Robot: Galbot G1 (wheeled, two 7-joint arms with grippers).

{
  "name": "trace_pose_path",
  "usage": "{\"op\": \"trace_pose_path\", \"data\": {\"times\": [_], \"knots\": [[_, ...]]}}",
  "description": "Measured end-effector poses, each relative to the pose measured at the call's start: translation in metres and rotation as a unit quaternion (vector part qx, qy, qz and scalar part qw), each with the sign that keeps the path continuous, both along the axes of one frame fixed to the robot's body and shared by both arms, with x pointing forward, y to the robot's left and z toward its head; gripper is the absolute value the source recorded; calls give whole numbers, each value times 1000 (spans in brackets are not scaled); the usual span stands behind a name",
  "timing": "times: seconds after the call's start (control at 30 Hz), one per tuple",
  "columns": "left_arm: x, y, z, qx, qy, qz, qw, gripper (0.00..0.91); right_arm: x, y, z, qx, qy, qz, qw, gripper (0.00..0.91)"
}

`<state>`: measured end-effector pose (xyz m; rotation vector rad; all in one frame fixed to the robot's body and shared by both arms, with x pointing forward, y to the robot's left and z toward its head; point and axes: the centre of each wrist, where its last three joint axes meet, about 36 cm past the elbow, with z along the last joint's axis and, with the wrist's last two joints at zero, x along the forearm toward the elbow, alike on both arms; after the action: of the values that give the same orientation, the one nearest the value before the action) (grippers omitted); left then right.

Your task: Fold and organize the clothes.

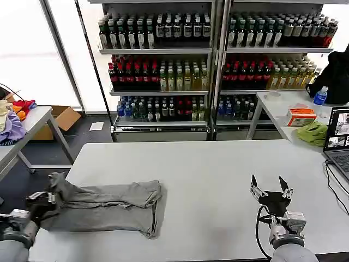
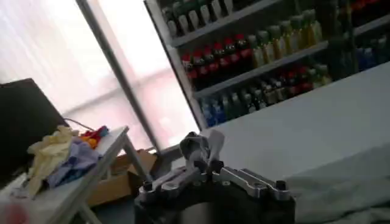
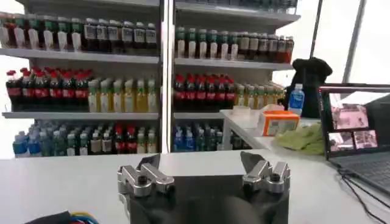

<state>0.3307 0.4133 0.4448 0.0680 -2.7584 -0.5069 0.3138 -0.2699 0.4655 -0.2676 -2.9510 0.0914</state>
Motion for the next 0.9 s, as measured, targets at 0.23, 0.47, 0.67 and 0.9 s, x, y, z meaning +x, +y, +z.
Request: {"op": "trace_pose_path", "data": {"times": [0.23,0.47,0.67,0.9], "knots": [[3,-71,-20,-57,24,-41,997,0,-12,-4,1,-1,4,-14,1000,907],[8,-124,-30,-100,47,-70,991,0,-22,-4,-3,-3,12,-22,1000,907],[16,-156,-32,-131,60,-87,986,0,-27,-4,-3,-2,16,-29,999,907],[23,-183,-32,-154,70,-104,980,0,-33,-1,-7,-2,22,-31,999,907]]}}
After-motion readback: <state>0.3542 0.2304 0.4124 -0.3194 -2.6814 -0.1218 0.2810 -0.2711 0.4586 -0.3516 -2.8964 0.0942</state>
